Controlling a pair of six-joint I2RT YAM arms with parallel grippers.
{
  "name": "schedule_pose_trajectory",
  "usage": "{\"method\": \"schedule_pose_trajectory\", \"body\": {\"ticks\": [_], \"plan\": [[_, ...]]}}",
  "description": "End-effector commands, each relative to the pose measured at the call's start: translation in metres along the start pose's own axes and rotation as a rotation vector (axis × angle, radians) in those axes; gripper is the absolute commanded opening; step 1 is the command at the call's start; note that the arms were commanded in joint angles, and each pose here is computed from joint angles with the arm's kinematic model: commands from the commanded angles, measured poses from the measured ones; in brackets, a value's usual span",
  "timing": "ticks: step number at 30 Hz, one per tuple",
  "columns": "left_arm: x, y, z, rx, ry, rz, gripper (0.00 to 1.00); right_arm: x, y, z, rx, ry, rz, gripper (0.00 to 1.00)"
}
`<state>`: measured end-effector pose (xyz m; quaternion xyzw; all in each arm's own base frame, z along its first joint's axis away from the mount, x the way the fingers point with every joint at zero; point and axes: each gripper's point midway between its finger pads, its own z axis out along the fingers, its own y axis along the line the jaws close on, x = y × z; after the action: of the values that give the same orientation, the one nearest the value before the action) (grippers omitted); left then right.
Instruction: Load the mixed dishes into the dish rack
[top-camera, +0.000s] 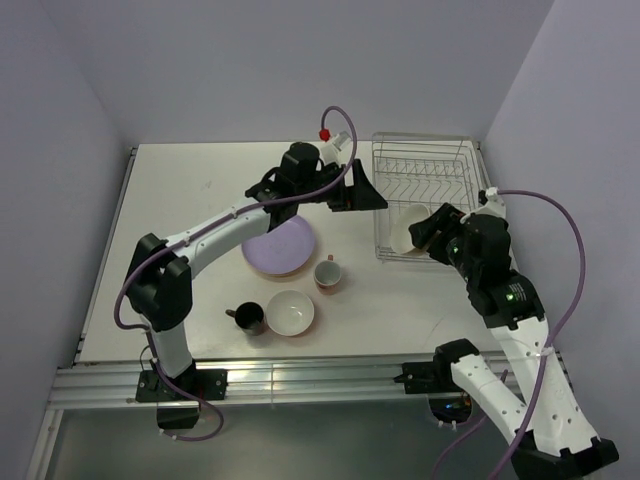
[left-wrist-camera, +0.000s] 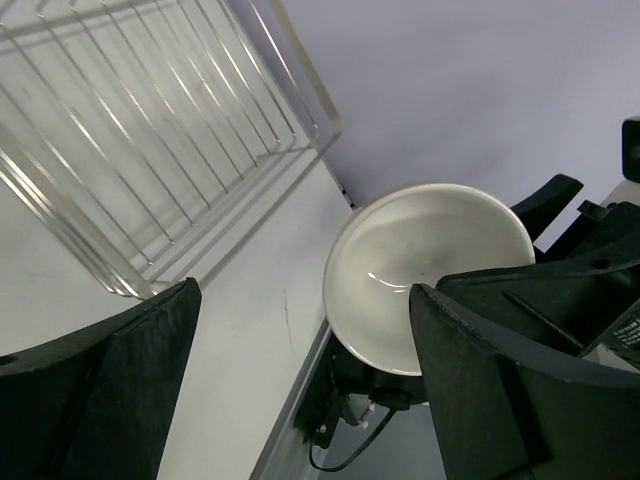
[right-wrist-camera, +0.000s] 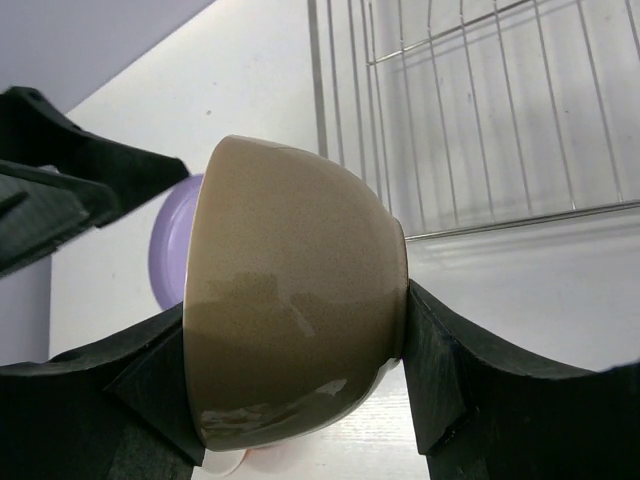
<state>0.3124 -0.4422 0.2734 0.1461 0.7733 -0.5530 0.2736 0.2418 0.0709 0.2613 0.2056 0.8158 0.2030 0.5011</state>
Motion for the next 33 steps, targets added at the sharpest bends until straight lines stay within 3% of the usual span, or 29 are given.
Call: {"method": "schedule_pose_trajectory", "body": {"ticks": [1,8,15,33], "plan": [[-0.018,0.004,-0.008,0.008,-0.036,0.020,0.91,-0.026,0.011,0.000,-0.024,-0.075,-0.011,0.00],[-0.025,0.036,-0.009,-0.131,-0.046,-0.021,0.91,-0.043,-0.011,0.013,0.150,-0.098,-0.067,0.00],[-0.028,0.043,-0.014,-0.181,-0.061,-0.014,0.91,-0.056,-0.024,0.035,0.273,-0.081,-0.113,0.00],[-0.020,0.043,-0.031,-0.154,-0.061,0.002,0.90,-0.094,-0.061,0.084,0.652,-0.030,-0.318,0.00]]}}
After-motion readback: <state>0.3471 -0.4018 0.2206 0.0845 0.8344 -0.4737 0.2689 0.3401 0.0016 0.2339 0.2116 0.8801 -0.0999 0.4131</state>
